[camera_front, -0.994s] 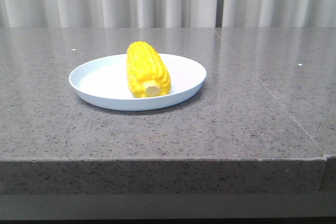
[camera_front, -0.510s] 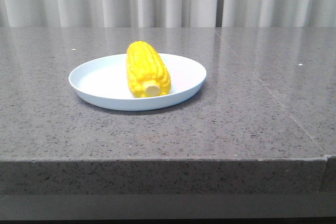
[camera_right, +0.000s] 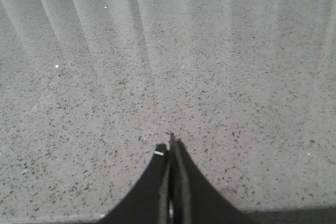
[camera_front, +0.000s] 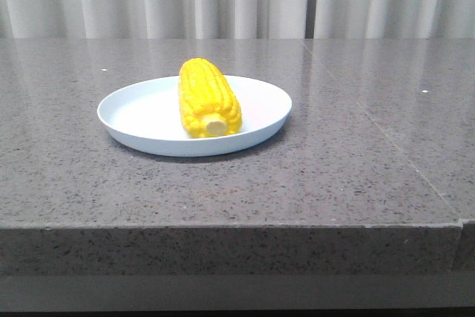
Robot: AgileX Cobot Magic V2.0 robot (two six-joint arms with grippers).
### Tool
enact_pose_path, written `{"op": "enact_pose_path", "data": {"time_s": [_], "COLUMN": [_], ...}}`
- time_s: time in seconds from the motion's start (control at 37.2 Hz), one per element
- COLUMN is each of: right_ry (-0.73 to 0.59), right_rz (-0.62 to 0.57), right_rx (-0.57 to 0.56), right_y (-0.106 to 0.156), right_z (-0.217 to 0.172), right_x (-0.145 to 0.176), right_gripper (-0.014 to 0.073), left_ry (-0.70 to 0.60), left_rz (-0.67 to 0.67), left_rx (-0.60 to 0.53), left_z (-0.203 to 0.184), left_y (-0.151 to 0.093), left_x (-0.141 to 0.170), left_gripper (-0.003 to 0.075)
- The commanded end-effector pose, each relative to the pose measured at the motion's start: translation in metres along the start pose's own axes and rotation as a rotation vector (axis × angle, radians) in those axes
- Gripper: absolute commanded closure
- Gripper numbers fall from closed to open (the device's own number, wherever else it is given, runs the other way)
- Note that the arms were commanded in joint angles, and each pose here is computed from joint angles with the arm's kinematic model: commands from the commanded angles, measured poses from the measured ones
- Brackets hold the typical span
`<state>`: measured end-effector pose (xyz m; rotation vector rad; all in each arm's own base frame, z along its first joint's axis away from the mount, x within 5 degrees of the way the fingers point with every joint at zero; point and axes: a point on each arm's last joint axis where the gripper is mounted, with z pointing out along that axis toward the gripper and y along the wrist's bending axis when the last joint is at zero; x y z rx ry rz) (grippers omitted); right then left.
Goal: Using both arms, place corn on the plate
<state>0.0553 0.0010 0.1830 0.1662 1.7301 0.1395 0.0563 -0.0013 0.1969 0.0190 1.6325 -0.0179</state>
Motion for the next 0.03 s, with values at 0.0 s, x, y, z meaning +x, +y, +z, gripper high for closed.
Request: {"op": "enact_pose_path", "data": {"time_s": [0.0], "right_ry": [-0.107], "right_rz": [-0.015], "right_rx": [-0.007], "right_y": [0.0018], "right_z": [-0.0034], "right_x": [-0.0142], "right_gripper": [0.0659], "left_ry": [-0.077], "left_rz": [-0.009], "left_rx": [0.000], "left_z": [-0.0003], "left_y": [0.0000], "left_x": [-0.0010], "left_gripper": [0.0741]}}
